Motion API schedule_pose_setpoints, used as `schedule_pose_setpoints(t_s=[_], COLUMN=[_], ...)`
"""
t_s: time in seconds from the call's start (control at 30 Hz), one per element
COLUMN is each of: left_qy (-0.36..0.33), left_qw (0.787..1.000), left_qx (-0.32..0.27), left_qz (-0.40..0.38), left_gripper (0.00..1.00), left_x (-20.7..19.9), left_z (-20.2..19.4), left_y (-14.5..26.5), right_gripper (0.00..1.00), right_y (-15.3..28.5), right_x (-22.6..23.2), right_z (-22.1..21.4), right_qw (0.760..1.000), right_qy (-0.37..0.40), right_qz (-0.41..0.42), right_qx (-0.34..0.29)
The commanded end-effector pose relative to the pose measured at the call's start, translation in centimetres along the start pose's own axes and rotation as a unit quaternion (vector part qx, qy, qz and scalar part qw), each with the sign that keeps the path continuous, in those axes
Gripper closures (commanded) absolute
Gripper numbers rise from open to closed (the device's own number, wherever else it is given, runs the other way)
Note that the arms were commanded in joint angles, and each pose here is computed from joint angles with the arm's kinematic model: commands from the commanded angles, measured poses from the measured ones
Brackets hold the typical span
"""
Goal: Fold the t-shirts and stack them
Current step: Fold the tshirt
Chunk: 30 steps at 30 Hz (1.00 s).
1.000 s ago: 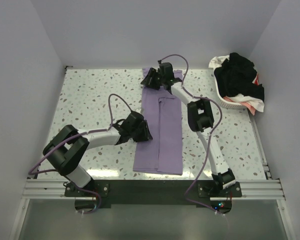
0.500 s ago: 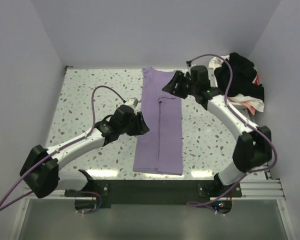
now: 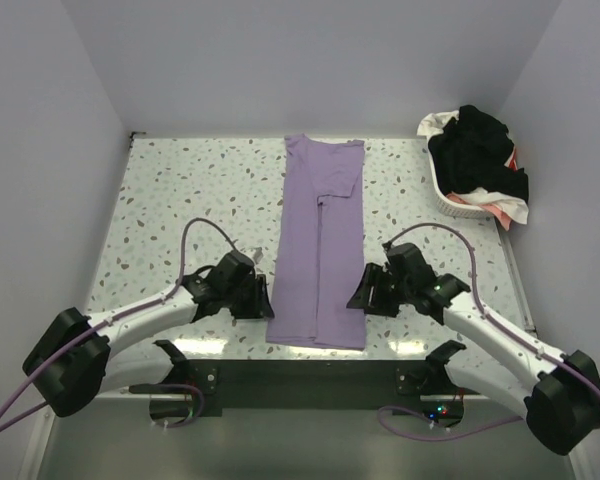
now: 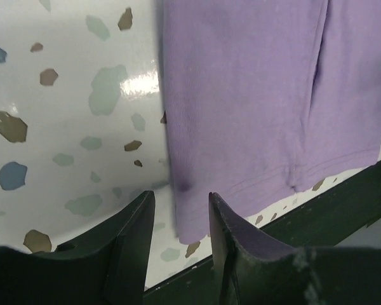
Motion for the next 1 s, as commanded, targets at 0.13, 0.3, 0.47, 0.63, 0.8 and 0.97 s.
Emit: schedule_pose_setpoints(t_s=[0.13,0.3,0.47,0.63,0.8,0.97], left_qy=[0.0,-0.004,0.004,0.008,0.002,-0.005], left_qw=[0.999,0.998,0.997,0.998,0.999,0.999], left_qx=[0.044,0.065,0.071,0.068,0.052,0.035], left_qz=[-0.021,-0.008,-0.006,0.0,-0.001,-0.005], left_gripper=[0.57,0.59,0.61,0.62,0.61,0.58], left_x=[-1.0,-1.1,-0.9,-0.8,-1.2,-1.6], left_z=[-3.2,-4.6,-5.5,-5.5,-4.7,-3.9], left_y=[0.1,-0.1,-0.3,-0.4,-0.1,0.6], right_gripper=[0.46,0.49,0.49,0.52,0.53,0.53], right_y=[1.7,1.3,0.6,0.0,-0.2,-0.9], right_x=[-3.9,-5.7,-6.4,-7.0,-7.3,-7.0], right_z=[-3.5,-5.5,-6.5,-7.2,-7.3,-7.2], right_qw=[0.997,0.994,0.991,0.989,0.989,0.989], right_qy=[-0.048,-0.064,-0.08,-0.093,-0.096,-0.102], right_qz=[-0.05,-0.062,-0.058,-0.057,-0.058,-0.047], right_qx=[0.03,0.068,0.087,0.098,0.098,0.101])
Point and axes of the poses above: each gripper's point midway between its finger pads, its own y axis back along the fingers, its own x axis along the line the jaws close on, z = x × y, the point moved 4 cm from there along y, back along the fingers, and after that the axes turned 8 degrees about -y, right-handed, at the moved point
